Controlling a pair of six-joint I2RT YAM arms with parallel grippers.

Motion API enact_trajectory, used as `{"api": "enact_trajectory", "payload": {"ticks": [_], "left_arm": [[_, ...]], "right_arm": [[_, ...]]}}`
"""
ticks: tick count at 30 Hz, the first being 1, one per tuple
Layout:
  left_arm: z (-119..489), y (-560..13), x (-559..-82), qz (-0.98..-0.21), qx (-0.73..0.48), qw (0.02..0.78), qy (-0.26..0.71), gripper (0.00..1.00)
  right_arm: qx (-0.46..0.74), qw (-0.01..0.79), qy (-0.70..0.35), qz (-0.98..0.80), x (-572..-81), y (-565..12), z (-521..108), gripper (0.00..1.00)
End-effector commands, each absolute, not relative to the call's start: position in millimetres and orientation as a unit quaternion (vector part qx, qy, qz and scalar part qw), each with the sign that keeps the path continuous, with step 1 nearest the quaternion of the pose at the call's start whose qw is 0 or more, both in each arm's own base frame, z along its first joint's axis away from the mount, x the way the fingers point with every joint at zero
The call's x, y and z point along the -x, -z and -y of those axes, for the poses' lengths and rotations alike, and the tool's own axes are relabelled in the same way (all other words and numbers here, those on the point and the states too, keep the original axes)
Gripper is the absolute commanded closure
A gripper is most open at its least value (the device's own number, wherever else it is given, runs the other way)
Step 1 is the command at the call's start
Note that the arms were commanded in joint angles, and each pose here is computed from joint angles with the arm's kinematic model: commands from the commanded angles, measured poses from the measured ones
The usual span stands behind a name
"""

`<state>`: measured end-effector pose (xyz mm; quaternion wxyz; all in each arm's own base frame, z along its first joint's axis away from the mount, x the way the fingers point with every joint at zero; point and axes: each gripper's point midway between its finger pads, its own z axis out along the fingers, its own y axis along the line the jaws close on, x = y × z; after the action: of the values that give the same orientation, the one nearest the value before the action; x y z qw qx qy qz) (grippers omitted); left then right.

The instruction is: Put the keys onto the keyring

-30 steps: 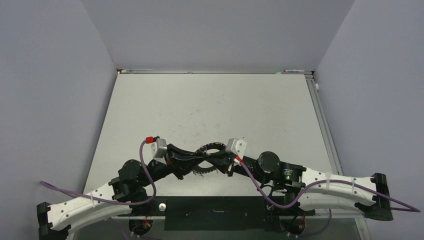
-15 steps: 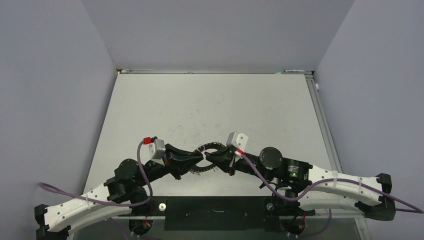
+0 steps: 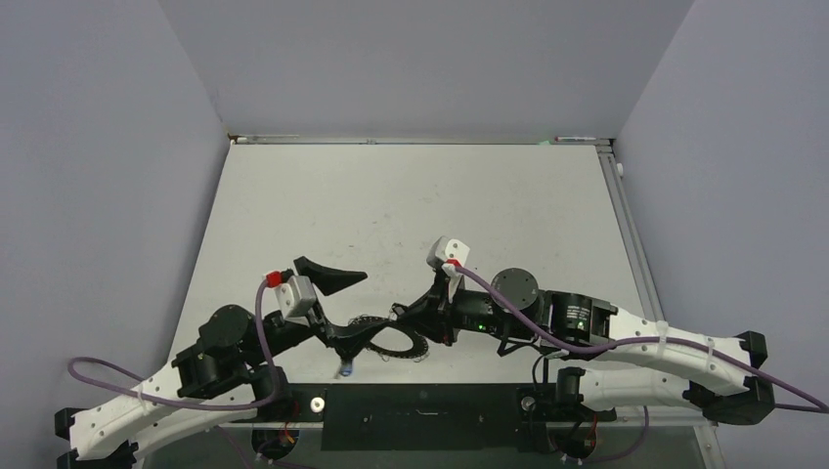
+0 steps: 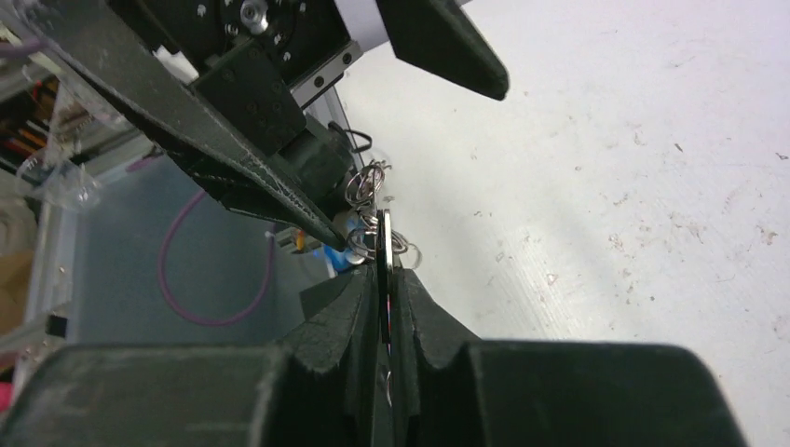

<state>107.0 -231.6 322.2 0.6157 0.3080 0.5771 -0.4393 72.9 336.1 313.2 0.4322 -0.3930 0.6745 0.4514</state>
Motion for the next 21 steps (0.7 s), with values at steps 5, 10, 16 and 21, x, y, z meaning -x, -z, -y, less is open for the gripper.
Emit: {"api": "enact_trajectory", "payload": {"ticks": [5, 10, 16, 21], "left_arm": [[204.3, -314.7, -114.7, -0.558, -0.326, 0.666, 0.373, 0.04], [203.3, -301.8, -109.8, -0.546, -0.34, 0.668, 0.375, 0.04], [202.8, -301.1, -92.4, -0.511, -0.372, 0.665, 0.397, 0.01], [204.1, -298.7, -87.1, -0.507, -0.381, 0.658, 0.406, 0.04]], "right_arm": [[0.312, 0.416, -0.47, -0.713, -79.7, -353.9, -332.1, 0.95], [0.321, 0.408, -0.459, -0.721, -78.9, -348.5, -329.7, 0.95], [0.345, 0.382, -0.441, -0.735, -73.5, -336.0, -328.8, 0.95], [0.352, 0.377, -0.433, -0.739, -72.9, -332.3, -327.4, 0.95]]}}
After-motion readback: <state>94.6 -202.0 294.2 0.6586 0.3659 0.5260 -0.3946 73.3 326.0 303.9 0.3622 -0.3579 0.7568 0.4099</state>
